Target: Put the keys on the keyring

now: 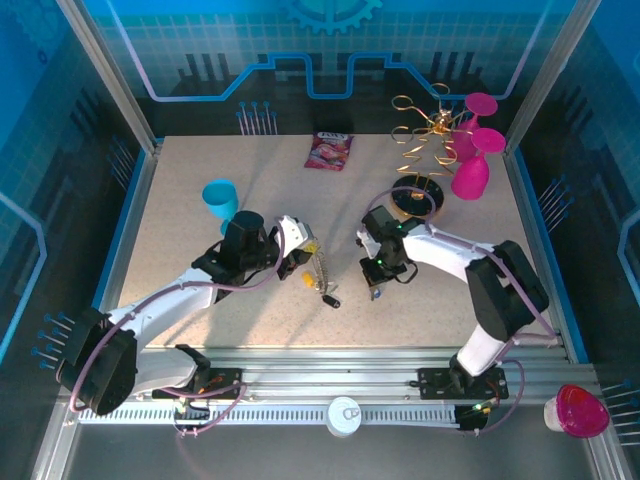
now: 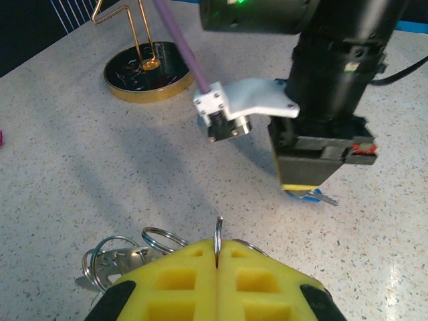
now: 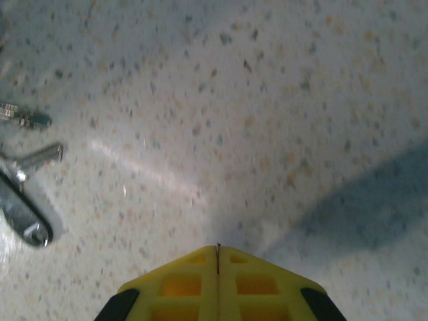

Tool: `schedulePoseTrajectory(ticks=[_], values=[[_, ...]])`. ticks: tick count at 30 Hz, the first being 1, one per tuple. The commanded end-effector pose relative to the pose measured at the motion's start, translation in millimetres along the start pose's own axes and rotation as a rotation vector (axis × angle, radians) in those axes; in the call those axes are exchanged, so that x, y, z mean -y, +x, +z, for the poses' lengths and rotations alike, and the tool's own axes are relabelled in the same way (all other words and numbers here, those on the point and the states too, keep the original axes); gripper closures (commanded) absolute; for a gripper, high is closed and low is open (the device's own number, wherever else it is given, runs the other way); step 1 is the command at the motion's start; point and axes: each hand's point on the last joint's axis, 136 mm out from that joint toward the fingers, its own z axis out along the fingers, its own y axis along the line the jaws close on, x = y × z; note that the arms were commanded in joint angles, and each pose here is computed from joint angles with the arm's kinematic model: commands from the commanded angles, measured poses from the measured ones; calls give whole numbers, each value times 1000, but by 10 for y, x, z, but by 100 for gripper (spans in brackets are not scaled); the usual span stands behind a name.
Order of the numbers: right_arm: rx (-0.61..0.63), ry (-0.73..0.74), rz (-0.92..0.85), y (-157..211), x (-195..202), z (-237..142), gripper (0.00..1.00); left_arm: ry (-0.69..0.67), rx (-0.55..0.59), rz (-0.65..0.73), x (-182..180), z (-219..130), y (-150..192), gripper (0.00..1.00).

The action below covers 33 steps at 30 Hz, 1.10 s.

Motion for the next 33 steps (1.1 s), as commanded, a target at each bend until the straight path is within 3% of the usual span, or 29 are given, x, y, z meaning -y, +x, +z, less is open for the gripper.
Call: schedulePoseTrajectory(ticks=[1,11,21,25,33], values=[[41,-49,-2,-192,-50,26,100,-1,30,9,-23,-13,-78,100],[85,-24,-11,-203,13,-48,69,-6,26,10,-31,-9,-59,100],[125,-15,18,-188,3,-165,68,-13,27,4,-40,-17,-63,100],[124,73,235,-113,147,-218,66,-14,26,5,-33,-25,-56,100],[112,22,487,31,-58,-170,64,-10,26,4,-34,-10,-47,100]])
